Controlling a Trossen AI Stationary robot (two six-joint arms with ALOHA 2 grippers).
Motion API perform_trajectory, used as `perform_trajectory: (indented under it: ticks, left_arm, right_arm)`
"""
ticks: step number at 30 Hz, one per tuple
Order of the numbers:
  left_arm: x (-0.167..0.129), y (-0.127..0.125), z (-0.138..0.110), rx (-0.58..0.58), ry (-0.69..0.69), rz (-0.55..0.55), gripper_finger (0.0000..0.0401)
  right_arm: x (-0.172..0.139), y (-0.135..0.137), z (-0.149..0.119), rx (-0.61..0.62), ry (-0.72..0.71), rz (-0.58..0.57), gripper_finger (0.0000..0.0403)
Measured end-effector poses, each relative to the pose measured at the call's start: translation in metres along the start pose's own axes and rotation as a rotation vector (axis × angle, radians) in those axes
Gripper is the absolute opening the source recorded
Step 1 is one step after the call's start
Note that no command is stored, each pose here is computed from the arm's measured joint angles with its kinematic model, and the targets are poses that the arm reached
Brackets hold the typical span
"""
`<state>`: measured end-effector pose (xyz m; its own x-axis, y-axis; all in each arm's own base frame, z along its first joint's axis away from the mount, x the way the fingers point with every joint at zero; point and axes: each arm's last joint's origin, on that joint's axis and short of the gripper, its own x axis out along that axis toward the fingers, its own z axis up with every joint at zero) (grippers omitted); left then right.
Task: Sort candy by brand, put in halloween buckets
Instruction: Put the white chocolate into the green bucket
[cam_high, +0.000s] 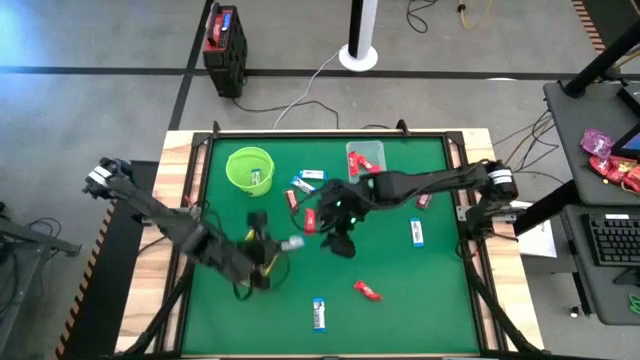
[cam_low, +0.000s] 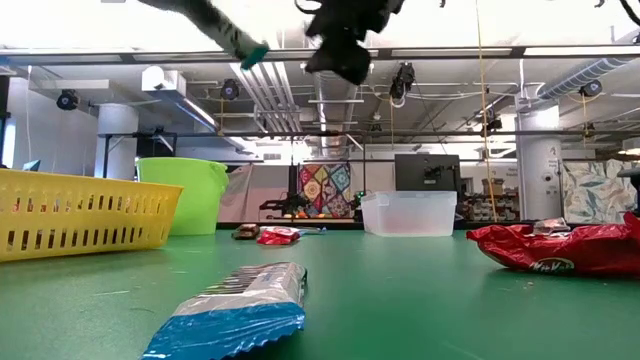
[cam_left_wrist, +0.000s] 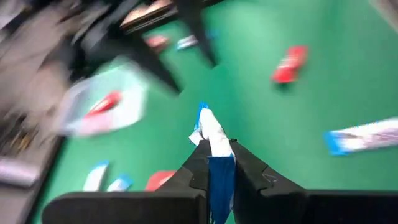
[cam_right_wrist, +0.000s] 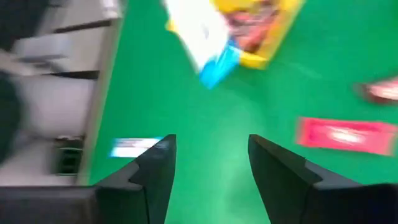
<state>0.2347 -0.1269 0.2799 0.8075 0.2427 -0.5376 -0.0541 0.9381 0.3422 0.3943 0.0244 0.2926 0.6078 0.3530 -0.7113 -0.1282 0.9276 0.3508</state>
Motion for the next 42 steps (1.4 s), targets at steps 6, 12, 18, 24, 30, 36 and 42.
perform_trajectory:
  ticks: [6,12,18,24,30,36,42]
  left_arm:
    - [-0.003,0.085,-0.018,-0.168,0.195,0.226,0.0009]
    - [0.003,0.170,-0.056,-0.381,0.470,0.384,0.0009]
    - [0.012,0.224,-0.089,-0.587,0.589,0.299,0.0010]
    - [0.027,0.239,-0.105,-0.627,0.678,0.308,0.0050]
    - [0.039,0.235,-0.107,-0.615,0.718,0.281,0.0117]
    - [0.039,0.230,-0.103,-0.615,0.704,0.277,0.0150]
    - [0.027,0.217,-0.084,-0.616,0.567,0.271,0.0154]
  right_arm:
    - [-0.031,-0.017,-0.003,-0.058,-0.030,-0.166,0.0196]
    - [-0.039,-0.045,-0.011,-0.070,-0.036,-0.223,0.0196]
    - [-0.035,-0.074,-0.024,-0.039,-0.027,-0.257,0.0196]
    - [-0.024,-0.088,-0.041,0.027,-0.013,-0.265,0.0196]
    - [-0.018,-0.088,-0.050,0.107,0.014,-0.260,0.0196]
    - [-0.015,-0.082,-0.051,0.241,0.005,-0.257,0.0196]
    - [-0.009,-0.067,-0.055,0.342,0.025,-0.333,0.0196]
